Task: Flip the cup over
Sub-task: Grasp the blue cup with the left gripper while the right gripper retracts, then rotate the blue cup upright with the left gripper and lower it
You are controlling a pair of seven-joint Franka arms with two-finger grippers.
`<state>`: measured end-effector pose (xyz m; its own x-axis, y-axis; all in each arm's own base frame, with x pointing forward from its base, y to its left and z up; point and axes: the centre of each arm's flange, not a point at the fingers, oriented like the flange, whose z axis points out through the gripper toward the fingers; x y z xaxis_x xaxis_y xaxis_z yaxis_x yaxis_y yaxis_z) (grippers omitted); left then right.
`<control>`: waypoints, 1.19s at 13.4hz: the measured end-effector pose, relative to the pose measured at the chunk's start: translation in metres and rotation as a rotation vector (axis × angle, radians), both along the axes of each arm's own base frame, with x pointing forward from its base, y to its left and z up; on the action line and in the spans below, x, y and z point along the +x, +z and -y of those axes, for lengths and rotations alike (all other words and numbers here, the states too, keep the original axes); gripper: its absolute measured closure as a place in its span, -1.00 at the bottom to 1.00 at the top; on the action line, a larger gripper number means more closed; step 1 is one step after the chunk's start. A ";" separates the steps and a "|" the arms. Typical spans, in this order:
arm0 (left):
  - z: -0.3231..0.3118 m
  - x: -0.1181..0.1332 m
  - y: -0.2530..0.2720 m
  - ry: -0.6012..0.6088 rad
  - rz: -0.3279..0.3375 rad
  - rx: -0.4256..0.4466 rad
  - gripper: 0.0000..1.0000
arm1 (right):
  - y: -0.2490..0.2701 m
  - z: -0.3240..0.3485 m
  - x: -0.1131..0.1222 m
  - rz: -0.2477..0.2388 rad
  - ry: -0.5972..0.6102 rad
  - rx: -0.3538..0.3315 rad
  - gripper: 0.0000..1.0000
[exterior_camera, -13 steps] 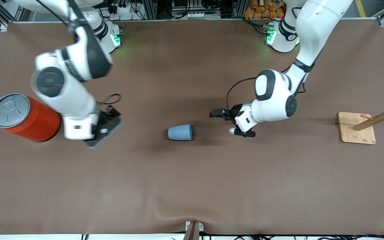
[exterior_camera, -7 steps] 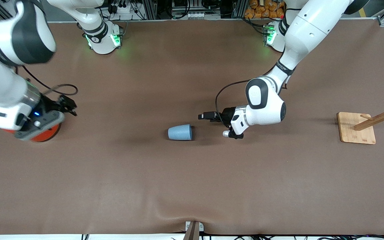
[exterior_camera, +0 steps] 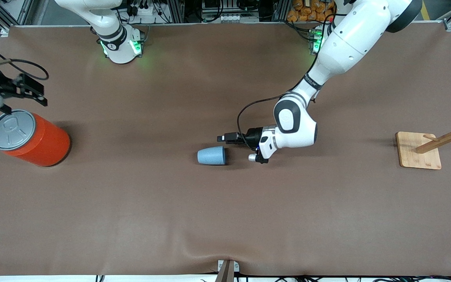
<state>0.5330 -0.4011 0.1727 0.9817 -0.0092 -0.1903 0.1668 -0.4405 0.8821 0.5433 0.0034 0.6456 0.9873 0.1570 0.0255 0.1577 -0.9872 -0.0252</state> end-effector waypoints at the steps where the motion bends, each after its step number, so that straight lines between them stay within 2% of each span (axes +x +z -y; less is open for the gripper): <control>1: 0.000 0.003 -0.004 0.003 0.001 -0.003 -0.42 | 0.007 0.004 -0.002 0.005 -0.052 0.002 -1.00; 4: -0.002 0.013 -0.008 0.013 0.014 -0.009 -0.38 | 0.018 0.015 -0.004 0.016 -0.132 0.005 -1.00; 7: -0.008 0.019 -0.014 0.012 0.043 0.009 -0.22 | 0.021 0.021 -0.008 -0.009 -0.232 0.006 -1.00; 11: 0.001 0.023 -0.020 0.000 0.067 0.023 -0.15 | 0.024 0.045 -0.011 -0.026 -0.311 0.006 -1.00; 13: 0.006 0.024 -0.021 -0.002 0.070 0.018 0.24 | 0.015 0.045 -0.002 -0.029 -0.311 0.005 -1.00; 14: 0.008 0.026 -0.022 -0.001 0.073 0.016 0.27 | 0.010 0.043 0.001 -0.035 -0.308 0.004 -1.00; 15: 0.010 0.028 -0.022 0.002 0.077 0.016 0.43 | 0.007 0.041 0.004 -0.041 -0.304 0.003 -1.00; 16: 0.012 0.028 -0.025 0.005 0.079 0.018 0.67 | 0.005 0.040 0.005 -0.045 -0.303 0.002 -1.00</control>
